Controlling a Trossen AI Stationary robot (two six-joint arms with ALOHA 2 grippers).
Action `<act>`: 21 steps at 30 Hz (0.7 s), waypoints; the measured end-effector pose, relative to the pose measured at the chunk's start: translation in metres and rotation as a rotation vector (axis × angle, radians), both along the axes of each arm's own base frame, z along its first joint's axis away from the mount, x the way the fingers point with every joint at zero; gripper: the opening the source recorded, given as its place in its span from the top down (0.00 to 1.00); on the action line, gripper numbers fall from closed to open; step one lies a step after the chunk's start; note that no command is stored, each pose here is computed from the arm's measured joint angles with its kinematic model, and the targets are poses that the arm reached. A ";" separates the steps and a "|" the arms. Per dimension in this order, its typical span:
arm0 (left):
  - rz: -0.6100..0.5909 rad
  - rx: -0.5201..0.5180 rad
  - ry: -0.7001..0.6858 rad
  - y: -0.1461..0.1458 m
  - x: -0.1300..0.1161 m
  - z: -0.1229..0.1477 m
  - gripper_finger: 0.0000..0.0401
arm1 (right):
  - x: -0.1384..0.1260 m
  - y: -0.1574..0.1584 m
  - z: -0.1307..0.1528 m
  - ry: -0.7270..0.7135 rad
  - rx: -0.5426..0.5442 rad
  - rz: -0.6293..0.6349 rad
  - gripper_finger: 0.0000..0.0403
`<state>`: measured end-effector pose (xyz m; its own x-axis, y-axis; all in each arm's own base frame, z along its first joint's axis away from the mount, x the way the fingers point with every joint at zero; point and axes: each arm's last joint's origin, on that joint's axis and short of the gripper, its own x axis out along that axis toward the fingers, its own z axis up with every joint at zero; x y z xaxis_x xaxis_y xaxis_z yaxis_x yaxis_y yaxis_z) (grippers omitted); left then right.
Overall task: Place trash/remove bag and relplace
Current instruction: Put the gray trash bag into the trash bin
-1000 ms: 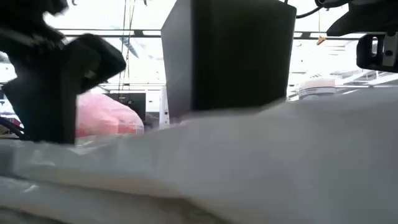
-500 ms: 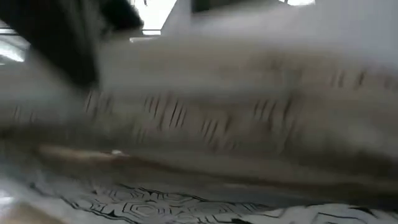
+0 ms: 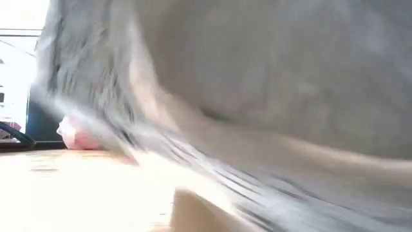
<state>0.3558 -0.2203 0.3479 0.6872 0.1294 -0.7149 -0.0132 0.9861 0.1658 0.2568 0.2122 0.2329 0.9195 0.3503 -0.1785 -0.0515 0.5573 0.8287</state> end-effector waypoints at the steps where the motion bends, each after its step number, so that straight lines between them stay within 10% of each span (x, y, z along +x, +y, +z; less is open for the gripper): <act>1: 0.015 -0.002 -0.022 0.004 0.001 0.008 1.00 | -0.001 0.000 0.004 -0.029 -0.008 0.004 0.81; 21: 0.162 -0.047 -0.403 0.068 -0.021 0.128 1.00 | -0.067 -0.022 0.128 -0.586 -0.089 -0.080 0.80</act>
<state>0.3347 -0.1518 0.4754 0.8861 0.2322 -0.4012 -0.2228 0.9723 0.0706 0.1895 0.1907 0.3605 0.8965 0.2826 0.3412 -0.4409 0.6446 0.6246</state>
